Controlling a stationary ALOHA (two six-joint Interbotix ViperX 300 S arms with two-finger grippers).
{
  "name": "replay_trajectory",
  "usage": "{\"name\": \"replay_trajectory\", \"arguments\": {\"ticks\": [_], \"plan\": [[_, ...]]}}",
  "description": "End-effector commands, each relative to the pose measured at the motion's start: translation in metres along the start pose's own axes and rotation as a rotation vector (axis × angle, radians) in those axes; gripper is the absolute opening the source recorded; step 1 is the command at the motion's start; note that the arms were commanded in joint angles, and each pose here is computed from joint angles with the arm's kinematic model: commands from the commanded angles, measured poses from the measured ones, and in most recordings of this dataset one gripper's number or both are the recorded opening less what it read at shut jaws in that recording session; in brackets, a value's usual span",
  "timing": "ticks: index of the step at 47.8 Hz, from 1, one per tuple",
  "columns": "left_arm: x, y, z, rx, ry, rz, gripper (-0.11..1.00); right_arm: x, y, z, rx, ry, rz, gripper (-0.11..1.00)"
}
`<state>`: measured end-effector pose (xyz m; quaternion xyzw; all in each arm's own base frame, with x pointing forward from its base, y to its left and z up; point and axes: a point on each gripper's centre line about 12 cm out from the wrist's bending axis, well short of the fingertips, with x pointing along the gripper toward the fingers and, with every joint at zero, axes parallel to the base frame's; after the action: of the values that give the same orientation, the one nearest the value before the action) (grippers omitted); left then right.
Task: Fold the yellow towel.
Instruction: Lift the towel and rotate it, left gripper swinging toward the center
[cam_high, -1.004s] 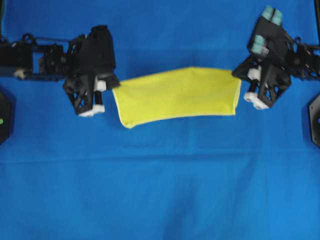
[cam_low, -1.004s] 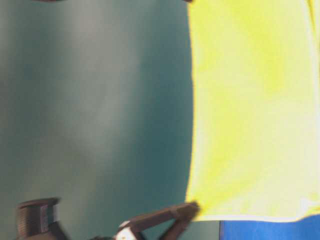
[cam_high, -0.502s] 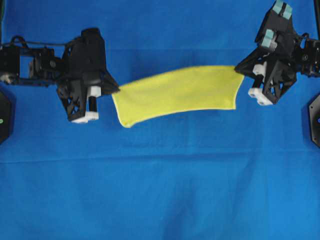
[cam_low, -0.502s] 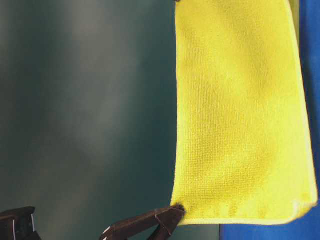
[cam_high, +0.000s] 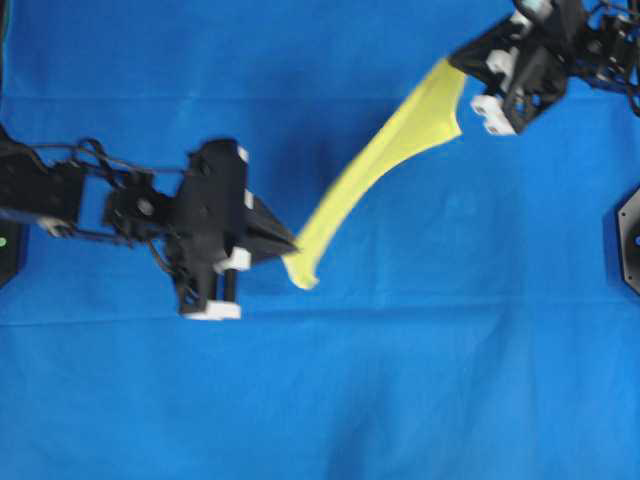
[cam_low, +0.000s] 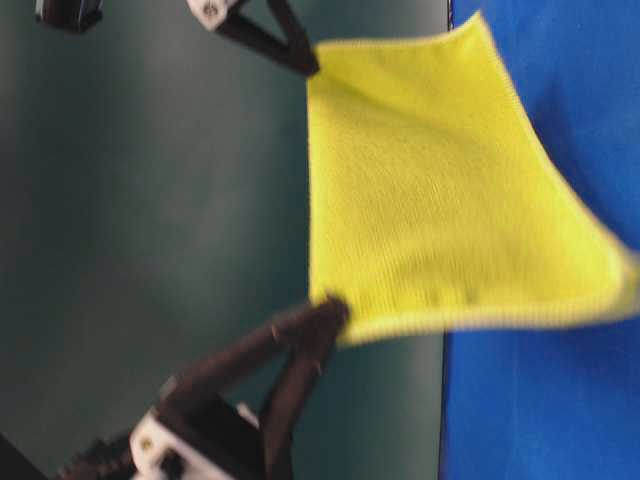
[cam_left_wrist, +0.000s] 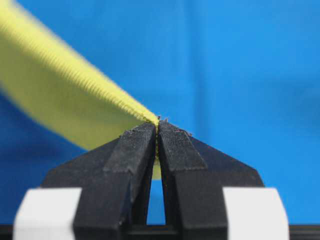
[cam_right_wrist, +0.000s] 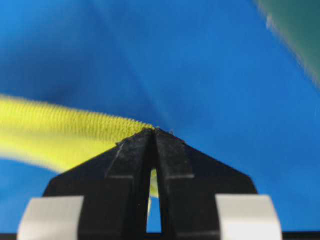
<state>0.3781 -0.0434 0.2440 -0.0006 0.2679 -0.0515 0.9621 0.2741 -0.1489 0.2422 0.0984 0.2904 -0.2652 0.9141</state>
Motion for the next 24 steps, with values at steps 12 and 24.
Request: {"name": "replay_trajectory", "arguments": {"ticks": [12, 24], "plan": [[0.033, -0.031, 0.040, 0.167, -0.126, -0.055, 0.01, 0.044, -0.008, 0.054, -0.038, -0.075, -0.023, 0.02], [0.049, -0.037, 0.041, 0.200, -0.126, -0.064, 0.01, 0.058, -0.006, 0.074, -0.057, -0.110, -0.020, 0.02]]}}
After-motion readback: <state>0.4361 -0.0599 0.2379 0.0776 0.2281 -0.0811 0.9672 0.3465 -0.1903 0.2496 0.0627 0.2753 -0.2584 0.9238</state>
